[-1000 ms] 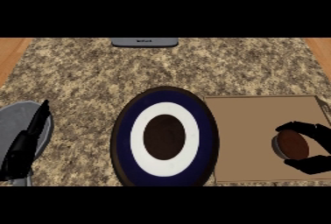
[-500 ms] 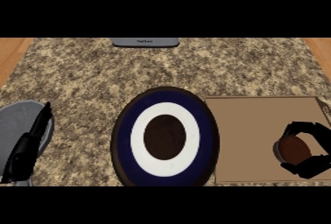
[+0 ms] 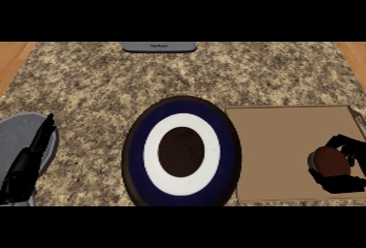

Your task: Pick the cupcake from the tray and place it in the plate

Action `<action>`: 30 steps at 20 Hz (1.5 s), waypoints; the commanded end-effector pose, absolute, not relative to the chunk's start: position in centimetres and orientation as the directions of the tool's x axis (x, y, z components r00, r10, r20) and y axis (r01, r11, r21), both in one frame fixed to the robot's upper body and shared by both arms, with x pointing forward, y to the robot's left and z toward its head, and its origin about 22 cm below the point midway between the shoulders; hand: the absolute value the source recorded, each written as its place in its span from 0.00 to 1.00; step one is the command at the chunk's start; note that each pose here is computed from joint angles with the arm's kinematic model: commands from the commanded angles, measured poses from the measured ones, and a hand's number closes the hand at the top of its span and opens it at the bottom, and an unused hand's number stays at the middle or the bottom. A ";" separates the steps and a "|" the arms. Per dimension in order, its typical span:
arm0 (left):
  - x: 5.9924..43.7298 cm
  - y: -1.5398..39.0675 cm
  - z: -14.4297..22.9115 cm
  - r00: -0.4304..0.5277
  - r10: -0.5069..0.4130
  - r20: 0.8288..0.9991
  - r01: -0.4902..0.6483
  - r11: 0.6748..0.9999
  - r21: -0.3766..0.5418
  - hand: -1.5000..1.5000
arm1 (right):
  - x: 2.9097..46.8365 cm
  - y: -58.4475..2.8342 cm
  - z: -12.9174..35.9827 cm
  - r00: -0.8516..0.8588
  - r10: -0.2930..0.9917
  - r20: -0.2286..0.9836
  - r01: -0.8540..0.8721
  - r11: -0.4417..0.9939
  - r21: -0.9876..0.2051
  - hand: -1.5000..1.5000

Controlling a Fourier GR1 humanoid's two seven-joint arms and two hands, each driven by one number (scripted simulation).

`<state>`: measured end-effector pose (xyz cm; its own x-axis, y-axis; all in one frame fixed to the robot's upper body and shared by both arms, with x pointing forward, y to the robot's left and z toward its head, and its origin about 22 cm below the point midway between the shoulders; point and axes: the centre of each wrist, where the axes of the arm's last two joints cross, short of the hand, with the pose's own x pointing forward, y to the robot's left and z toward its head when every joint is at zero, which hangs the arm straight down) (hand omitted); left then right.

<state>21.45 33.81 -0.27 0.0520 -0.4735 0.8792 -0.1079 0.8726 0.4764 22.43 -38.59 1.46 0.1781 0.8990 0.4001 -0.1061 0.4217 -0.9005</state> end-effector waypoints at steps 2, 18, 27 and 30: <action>21.1 32.7 0.4 0.048 -0.462 0.886 -0.122 0.877 0.464 0.50 | 21.5 -38.5 2.9 0.171 0.893 0.416 0.104 0.404 -0.909 1.00; 21.9 34.7 -0.2 0.065 -0.448 0.892 -0.107 0.885 0.453 0.50 | 13.9 -29.0 16.1 -0.373 0.771 0.517 0.280 0.625 -0.729 1.00; 21.5 34.9 -0.7 0.049 -0.466 0.883 -0.106 0.877 0.469 0.50 | 14.9 -21.5 19.6 -0.400 0.708 0.582 0.206 0.688 -0.695 1.00; 22.7 35.0 -0.8 0.053 -0.473 0.880 -0.102 0.874 0.475 0.50 | 18.6 -17.7 18.3 -0.393 0.695 0.602 0.167 0.698 -0.697 1.00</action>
<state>21.92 34.21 -0.70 0.0430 -0.4717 0.8807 -0.1033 0.8747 0.4735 17.80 -21.40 17.33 -0.3894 0.6636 0.6388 0.1238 0.7250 -0.6776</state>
